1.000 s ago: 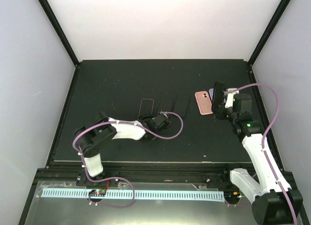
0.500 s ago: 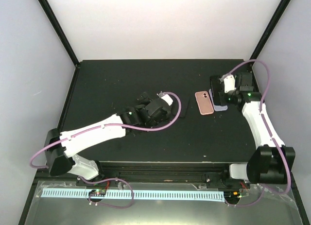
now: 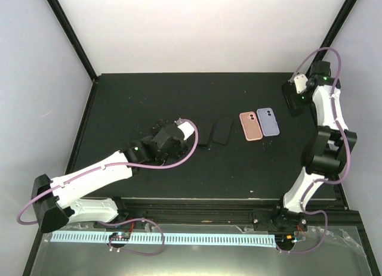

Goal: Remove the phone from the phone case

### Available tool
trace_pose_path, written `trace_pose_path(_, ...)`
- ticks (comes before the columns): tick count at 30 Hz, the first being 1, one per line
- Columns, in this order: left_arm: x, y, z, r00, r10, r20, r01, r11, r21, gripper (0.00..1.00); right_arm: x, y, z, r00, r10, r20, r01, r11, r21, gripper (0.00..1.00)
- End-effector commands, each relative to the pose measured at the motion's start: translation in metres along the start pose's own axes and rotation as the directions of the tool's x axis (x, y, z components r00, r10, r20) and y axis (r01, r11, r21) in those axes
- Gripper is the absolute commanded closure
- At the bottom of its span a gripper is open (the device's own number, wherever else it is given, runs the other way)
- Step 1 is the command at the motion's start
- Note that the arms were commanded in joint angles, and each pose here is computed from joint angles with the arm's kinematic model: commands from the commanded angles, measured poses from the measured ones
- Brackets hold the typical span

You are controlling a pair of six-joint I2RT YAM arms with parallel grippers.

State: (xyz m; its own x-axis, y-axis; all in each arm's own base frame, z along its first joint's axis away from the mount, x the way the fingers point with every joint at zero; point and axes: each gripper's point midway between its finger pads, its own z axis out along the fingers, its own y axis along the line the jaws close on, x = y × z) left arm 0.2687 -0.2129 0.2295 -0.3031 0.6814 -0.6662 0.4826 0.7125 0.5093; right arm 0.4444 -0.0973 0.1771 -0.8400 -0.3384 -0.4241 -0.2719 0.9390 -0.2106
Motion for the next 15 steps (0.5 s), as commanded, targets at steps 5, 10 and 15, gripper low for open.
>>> trace_pose_path(5, -0.013, -0.007, -0.001, 0.999, -0.009, 0.051, 0.006, 0.998, 0.058, 0.01, 0.029, -0.01, 0.052, 0.972, 0.075, -0.222, -0.09, 0.994, -0.059, 0.99)
trace_pose_path(10, -0.012, -0.007, -0.001, 0.998, -0.005, 0.061, 0.002, 0.999, 0.05, 0.01, 0.032, -0.008, 0.076, 0.946, 0.133, -0.297, -0.165, 0.983, -0.084, 0.99)
trace_pose_path(15, -0.012, -0.009, -0.001, 0.998, -0.004, 0.067, -0.001, 0.998, 0.063, 0.01, 0.034, 0.008, 0.092, 0.93, 0.161, -0.329, -0.222, 0.962, -0.158, 0.99)
